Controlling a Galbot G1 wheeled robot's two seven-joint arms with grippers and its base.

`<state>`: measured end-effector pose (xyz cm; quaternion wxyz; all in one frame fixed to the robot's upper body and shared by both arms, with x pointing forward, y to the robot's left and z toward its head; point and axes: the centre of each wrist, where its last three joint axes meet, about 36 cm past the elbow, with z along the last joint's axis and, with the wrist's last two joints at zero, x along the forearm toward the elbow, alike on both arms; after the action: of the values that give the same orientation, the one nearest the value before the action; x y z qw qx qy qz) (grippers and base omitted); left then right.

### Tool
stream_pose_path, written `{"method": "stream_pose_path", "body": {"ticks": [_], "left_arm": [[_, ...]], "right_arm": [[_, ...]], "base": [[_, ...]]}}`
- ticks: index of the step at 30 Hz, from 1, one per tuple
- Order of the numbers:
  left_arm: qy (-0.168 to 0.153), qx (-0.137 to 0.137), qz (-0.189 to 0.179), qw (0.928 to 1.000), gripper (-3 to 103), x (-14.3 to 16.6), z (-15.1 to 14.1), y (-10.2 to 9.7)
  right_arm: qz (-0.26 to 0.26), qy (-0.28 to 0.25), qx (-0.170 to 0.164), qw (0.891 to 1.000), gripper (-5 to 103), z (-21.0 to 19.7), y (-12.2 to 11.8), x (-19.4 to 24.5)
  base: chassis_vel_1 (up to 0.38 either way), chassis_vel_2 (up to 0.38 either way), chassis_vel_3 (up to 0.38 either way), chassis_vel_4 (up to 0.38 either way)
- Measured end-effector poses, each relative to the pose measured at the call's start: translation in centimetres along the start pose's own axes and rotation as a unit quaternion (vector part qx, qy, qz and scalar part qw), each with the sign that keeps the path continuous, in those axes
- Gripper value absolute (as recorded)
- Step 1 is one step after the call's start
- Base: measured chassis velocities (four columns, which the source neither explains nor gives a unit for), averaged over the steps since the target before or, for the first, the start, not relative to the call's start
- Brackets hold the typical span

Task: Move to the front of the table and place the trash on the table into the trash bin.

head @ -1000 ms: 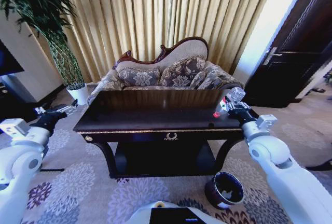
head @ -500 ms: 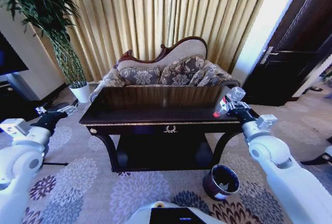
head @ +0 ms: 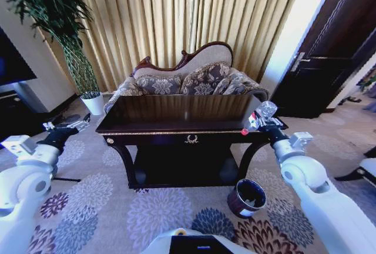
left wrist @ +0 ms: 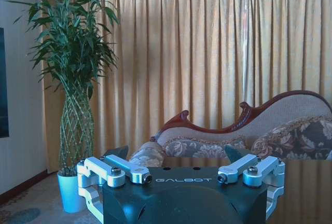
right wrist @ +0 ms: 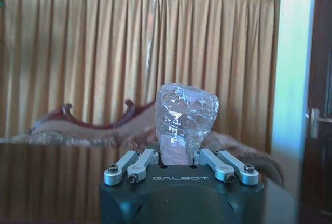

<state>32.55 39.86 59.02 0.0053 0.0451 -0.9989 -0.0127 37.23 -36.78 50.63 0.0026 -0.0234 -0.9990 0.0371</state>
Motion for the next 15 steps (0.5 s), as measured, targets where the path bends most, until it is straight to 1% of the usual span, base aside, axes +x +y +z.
{"method": "stream_pose_path", "body": {"ticks": [1,4,5,7,8,10,11,12,14,15], "left_arm": [[-0.001,0.001,0.002,1.0,100,0.1,0.0,-0.2],[-0.008,0.0,0.007,0.9999,100,0.5,-0.5,-0.9],[-0.008,0.0,0.007,0.9999,100,0.5,-0.5,-0.9],[-0.011,-0.002,0.009,0.9999,100,0.8,-0.7,-1.2],[-0.011,-0.002,0.009,0.9999,100,0.8,-0.7,-1.2],[-0.012,-0.003,0.011,0.9999,100,1.3,-0.9,-1.5],[-0.012,-0.003,0.011,0.9999,100,1.4,-0.9,-1.6],[-0.012,-0.003,0.011,0.9999,100,1.4,-0.9,-1.6],[-0.011,0.0,0.012,0.9999,100,1.8,-0.8,-1.9],[-0.011,0.0,0.012,0.9999,100,1.8,-0.8,-1.9]], "right_arm": [[0.005,0.009,-0.002,1.0,25,0.9,-0.1,0.1],[0.034,0.069,-0.026,0.997,25,6.1,-0.8,0.6],[0.034,0.069,-0.026,0.997,25,6.1,-0.8,0.6],[0.052,0.104,-0.035,0.993,25,9.5,-1.2,1.0],[0.052,0.104,-0.035,0.993,25,9.5,-1.2,1.0],[0.08,0.142,-0.032,0.986,25,14.4,-2.1,1.4],[0.088,0.15,-0.029,0.984,25,15.8,-2.4,1.5],[0.088,0.15,-0.029,0.984,25,15.8,-2.4,1.5],[0.11,0.173,-0.023,0.979,25,20.0,-3.3,1.4],[0.11,0.173,-0.023,0.979,25,20.0,-3.3,1.4]], "base": [[0.0,0.0,0.0,0.0],[0.0,0.0,0.0,0.0],[0.0,0.0,0.0,0.0],[0.0,0.0,0.0,0.0],[0.0,0.0,0.0,0.0],[0.0,0.0,0.0,0.0],[0.0,0.0,0.0,0.0],[0.0,0.0,0.0,0.0],[0.0,0.0,0.0,0.0],[0.0,0.0,0.0,0.0]]}}
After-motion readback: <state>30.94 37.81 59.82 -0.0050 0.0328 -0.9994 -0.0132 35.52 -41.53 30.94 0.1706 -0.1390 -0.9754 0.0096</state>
